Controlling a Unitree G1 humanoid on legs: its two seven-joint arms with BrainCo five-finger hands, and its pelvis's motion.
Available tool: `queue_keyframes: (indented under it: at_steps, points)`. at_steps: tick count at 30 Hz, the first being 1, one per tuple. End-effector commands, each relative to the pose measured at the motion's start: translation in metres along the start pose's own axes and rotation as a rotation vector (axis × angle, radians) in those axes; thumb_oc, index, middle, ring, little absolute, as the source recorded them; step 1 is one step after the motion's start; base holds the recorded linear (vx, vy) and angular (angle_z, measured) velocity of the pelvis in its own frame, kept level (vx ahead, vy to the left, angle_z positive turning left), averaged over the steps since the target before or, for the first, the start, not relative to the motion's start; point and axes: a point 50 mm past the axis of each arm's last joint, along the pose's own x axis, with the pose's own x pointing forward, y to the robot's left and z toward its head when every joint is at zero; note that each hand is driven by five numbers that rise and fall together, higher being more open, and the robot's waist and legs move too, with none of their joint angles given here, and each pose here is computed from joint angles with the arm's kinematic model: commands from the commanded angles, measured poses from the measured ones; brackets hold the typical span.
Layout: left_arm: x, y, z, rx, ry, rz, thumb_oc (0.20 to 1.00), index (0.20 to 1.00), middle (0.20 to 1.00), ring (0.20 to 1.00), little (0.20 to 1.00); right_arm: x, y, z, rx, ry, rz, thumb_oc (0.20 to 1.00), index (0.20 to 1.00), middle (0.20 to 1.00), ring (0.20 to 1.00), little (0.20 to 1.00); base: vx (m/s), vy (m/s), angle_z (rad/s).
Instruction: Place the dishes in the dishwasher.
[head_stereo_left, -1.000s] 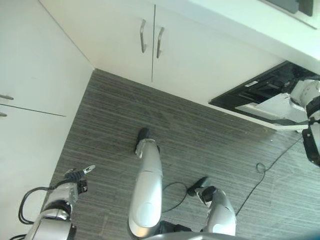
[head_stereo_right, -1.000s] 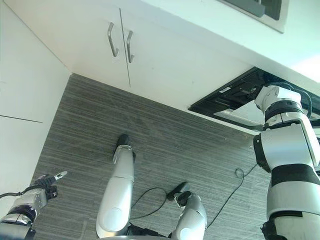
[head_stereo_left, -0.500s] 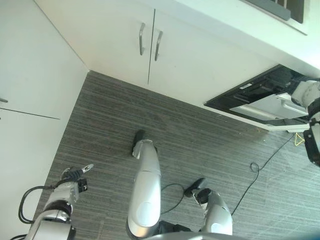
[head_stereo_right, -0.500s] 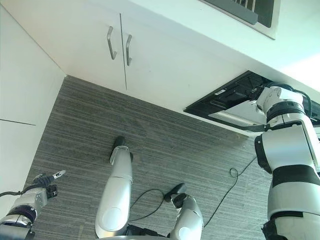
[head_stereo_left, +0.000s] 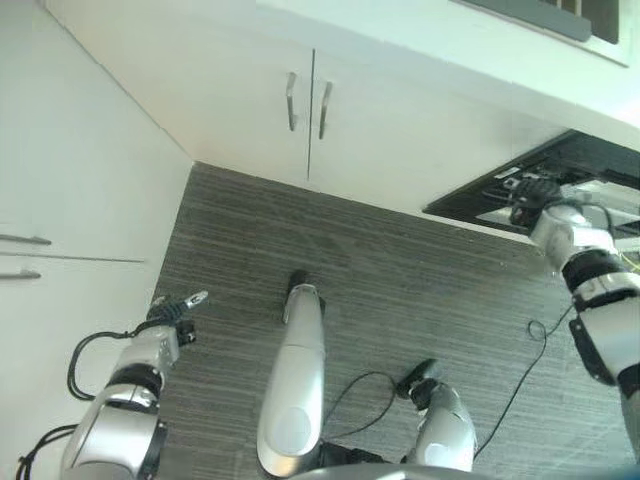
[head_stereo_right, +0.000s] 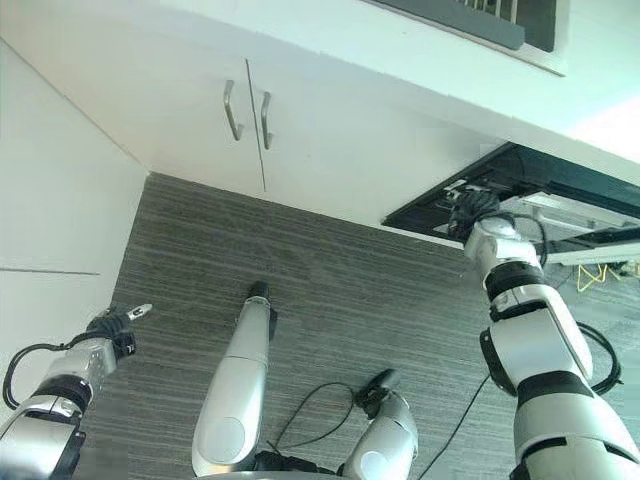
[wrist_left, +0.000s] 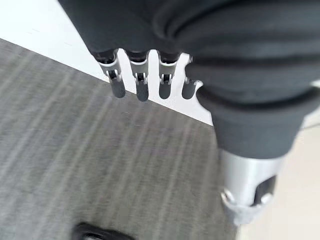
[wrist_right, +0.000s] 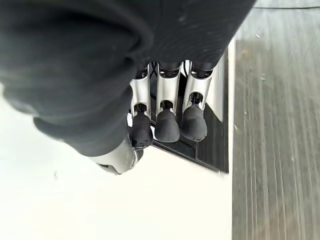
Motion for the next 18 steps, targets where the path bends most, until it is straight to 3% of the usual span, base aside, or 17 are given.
queue_keyframes:
  at_steps: [1, 10, 18]
  points:
    - [-0.001, 0.012, -0.027, -0.005, 0.074, 0.026, 1.0, 1.0, 1.0, 1.0, 1.0, -0.007, -0.038, 0.041, 0.004, -0.156, -0.047, 0.2, 0.2, 0.2, 0.2, 0.2, 0.02, 0.254, 0.0]
    - [-0.004, 0.007, -0.032, -0.048, 0.053, -0.041, 1.0, 1.0, 1.0, 1.0, 1.0, -0.03, -0.068, -0.09, 0.06, 0.098, -0.001, 0.2, 0.2, 0.2, 0.2, 0.2, 0.03, 0.252, 0.01]
    - [-0.007, -0.01, -0.042, -0.081, 0.069, -0.122, 1.0, 1.0, 1.0, 1.0, 1.0, -0.094, -0.075, -0.228, 0.116, 0.417, 0.033, 0.2, 0.2, 0.2, 0.2, 0.2, 0.06, 0.08, -0.06]
